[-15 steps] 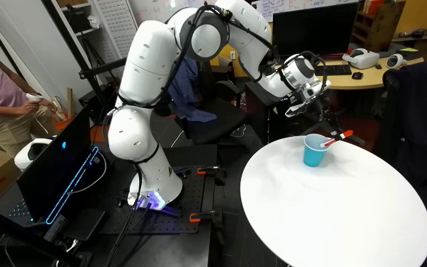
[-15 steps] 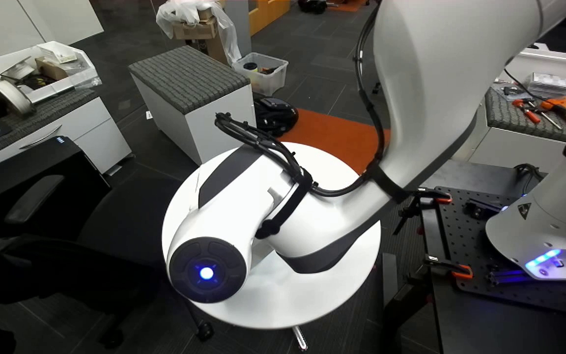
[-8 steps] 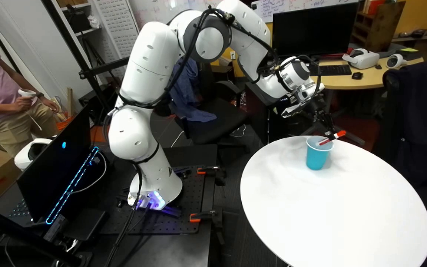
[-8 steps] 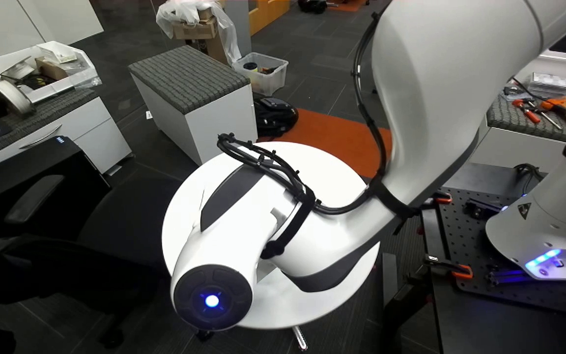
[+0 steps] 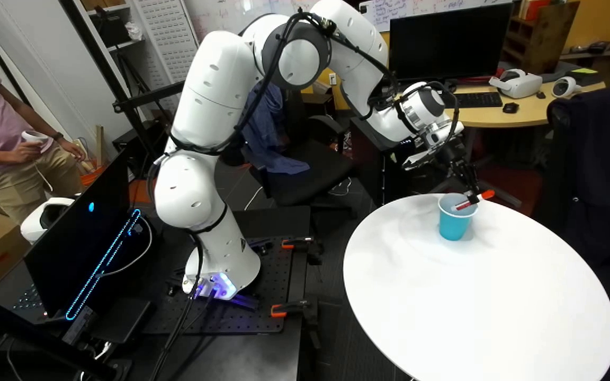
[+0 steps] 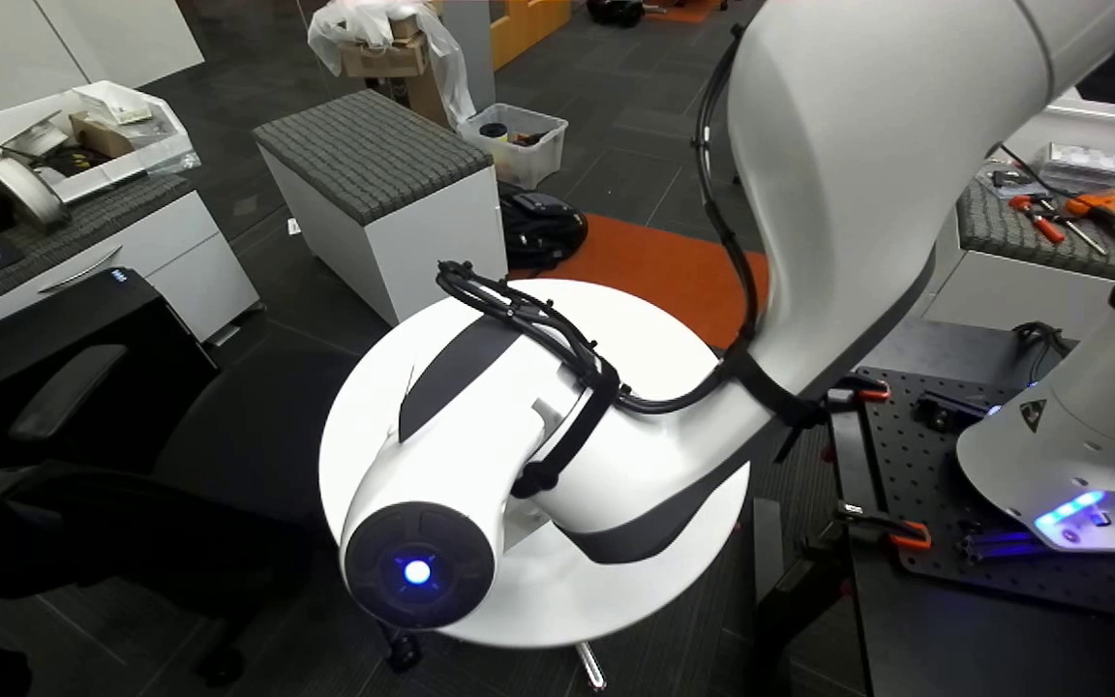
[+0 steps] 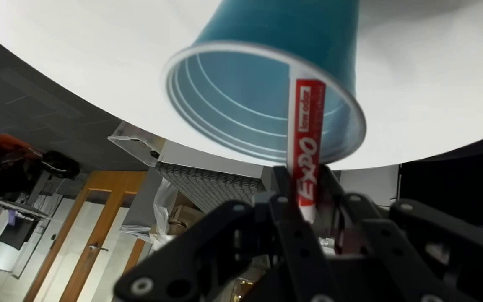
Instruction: Put the marker inside the cup
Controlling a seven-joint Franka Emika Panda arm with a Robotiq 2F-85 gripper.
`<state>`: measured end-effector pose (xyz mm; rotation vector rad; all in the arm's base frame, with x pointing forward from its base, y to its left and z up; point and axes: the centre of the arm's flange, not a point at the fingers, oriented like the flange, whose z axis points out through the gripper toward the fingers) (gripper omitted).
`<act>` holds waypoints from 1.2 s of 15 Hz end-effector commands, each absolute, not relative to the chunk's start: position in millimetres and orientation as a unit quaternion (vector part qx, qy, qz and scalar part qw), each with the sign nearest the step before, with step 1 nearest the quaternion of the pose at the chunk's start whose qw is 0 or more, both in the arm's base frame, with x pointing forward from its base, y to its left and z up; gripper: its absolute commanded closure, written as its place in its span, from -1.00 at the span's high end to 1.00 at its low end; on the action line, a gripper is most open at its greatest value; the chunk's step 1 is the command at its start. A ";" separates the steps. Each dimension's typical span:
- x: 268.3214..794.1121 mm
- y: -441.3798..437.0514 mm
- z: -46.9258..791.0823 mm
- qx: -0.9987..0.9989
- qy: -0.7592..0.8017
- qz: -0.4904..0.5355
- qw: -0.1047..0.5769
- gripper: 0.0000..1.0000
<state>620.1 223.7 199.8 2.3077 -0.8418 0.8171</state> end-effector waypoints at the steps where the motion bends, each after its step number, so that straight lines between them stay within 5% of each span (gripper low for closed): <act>1: 611.5 214.4 207.4 0.852 -0.331 0.299 0.275 -0.11; 3: 612.4 212.4 207.5 0.851 -0.334 0.298 0.275 0.01; 10: 607.9 208.1 213.9 0.849 -0.340 0.297 0.273 1.00; 18: 583.0 194.1 266.5 0.850 -0.363 0.296 0.241 1.00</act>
